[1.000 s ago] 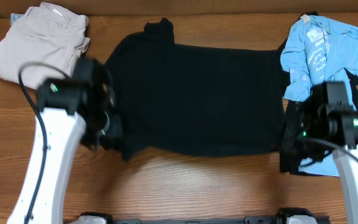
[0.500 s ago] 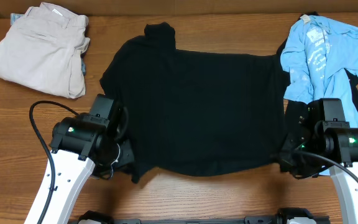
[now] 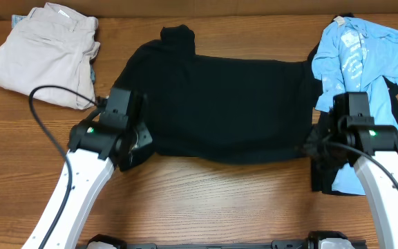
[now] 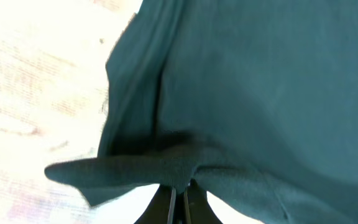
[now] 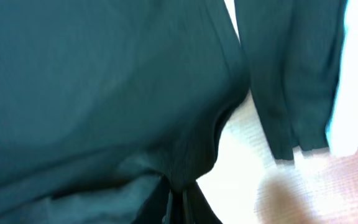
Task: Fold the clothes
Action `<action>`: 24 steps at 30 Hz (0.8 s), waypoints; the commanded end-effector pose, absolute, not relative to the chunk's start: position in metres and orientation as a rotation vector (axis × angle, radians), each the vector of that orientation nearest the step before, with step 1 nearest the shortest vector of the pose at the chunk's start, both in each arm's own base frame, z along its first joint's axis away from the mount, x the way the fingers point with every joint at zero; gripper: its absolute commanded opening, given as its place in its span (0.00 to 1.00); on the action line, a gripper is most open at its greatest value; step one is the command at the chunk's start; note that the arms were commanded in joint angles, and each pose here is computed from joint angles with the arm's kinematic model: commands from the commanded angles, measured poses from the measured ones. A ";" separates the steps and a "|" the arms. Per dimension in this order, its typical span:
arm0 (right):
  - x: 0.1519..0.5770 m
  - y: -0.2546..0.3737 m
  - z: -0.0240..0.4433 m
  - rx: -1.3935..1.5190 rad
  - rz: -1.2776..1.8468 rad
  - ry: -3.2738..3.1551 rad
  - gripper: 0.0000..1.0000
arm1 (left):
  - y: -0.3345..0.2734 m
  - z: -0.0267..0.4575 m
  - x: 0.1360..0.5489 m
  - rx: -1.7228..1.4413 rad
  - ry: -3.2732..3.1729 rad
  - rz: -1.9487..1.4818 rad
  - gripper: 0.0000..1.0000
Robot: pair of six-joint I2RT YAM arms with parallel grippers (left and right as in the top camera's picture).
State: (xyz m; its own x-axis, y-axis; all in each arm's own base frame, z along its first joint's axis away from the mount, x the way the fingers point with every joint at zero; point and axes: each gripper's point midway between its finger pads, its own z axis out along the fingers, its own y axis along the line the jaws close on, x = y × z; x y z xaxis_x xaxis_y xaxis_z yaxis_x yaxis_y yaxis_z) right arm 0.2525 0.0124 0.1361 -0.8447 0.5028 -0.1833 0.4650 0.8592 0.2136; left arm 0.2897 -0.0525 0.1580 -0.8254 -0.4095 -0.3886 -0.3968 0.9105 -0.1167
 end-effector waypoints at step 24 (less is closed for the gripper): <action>0.391 0.001 0.058 0.620 0.209 2.620 0.07 | -0.053 0.084 0.439 -0.578 2.343 0.133 0.45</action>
State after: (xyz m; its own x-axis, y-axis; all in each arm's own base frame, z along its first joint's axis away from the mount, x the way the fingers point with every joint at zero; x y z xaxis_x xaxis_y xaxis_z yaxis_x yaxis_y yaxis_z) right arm 0.3864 0.0041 0.0644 -0.8036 0.4641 -0.3727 0.3926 0.8839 0.2541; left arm 0.4372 -0.0548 0.0850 -0.6557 -0.3833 -0.6505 -0.4355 0.8958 -0.0889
